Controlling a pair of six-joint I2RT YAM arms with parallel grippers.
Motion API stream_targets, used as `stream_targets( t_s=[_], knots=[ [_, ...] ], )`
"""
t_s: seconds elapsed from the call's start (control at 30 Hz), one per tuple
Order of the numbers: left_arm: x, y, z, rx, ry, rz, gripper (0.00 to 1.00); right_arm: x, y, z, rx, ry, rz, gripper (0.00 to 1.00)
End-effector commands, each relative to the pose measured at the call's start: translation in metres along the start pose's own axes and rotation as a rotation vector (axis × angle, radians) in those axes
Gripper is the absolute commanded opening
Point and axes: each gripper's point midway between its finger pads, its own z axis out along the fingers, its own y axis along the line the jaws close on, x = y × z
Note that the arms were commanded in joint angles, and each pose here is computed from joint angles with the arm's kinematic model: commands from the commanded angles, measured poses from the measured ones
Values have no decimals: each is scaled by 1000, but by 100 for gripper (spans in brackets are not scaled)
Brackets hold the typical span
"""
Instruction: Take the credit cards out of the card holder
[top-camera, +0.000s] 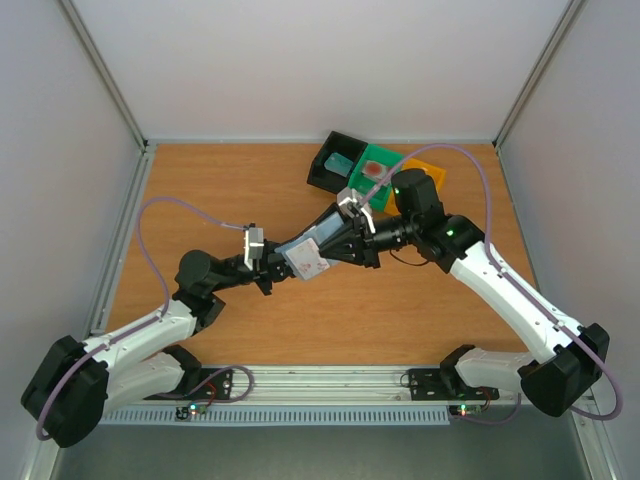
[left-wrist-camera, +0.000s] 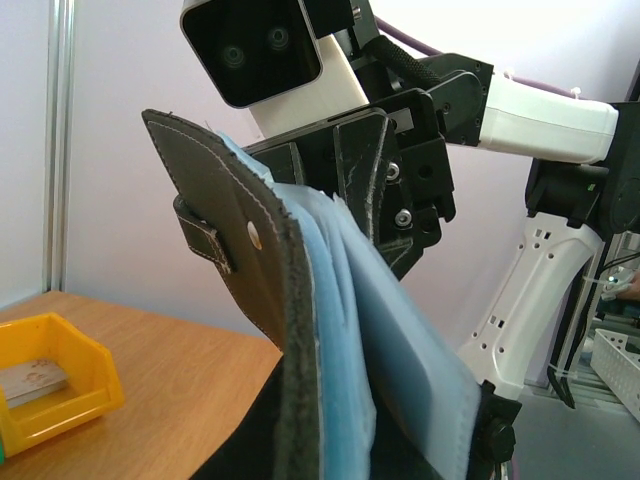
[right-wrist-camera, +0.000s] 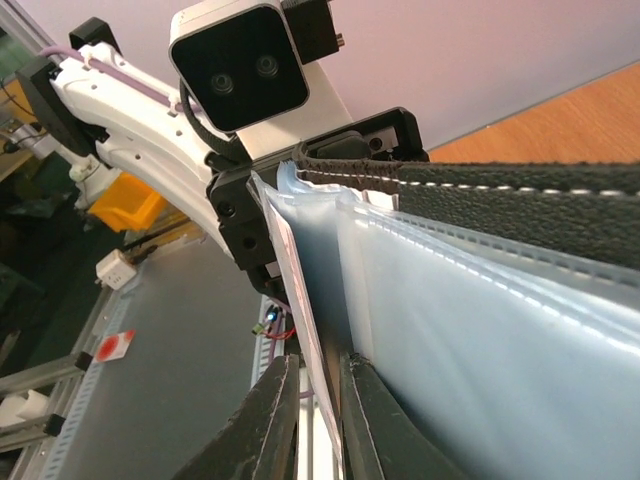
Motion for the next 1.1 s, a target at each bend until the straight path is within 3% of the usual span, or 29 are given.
stream_targets(
  t_s=[0.0,0.33,0.5,0.93,0.97,1.0,1.07],
  knots=[
    [-24,-11,0,32,-74,79,0,-4,-3,2,24,-12,-22,13],
    [-26,-10,2,32,-75,79,0,1,-2,12,-13,17,-22,18],
    [-27,-9,1,24,-78,73,0,3,9,5,-15,9,-60,2],
    [-22,-12,-2,31,-67,65,0,2,4,-13,88,17,-67,1],
    [-21,-13,-1,38,-64,62,3,-3,0,-12,97,-1,-68,1],
    [-21,-15,-1,48,-63,62,17,-5,-5,-11,115,-9,-62,1],
    [-19,-18,-2,65,-60,73,30,-7,-14,-10,147,-19,-69,1]
  ],
)
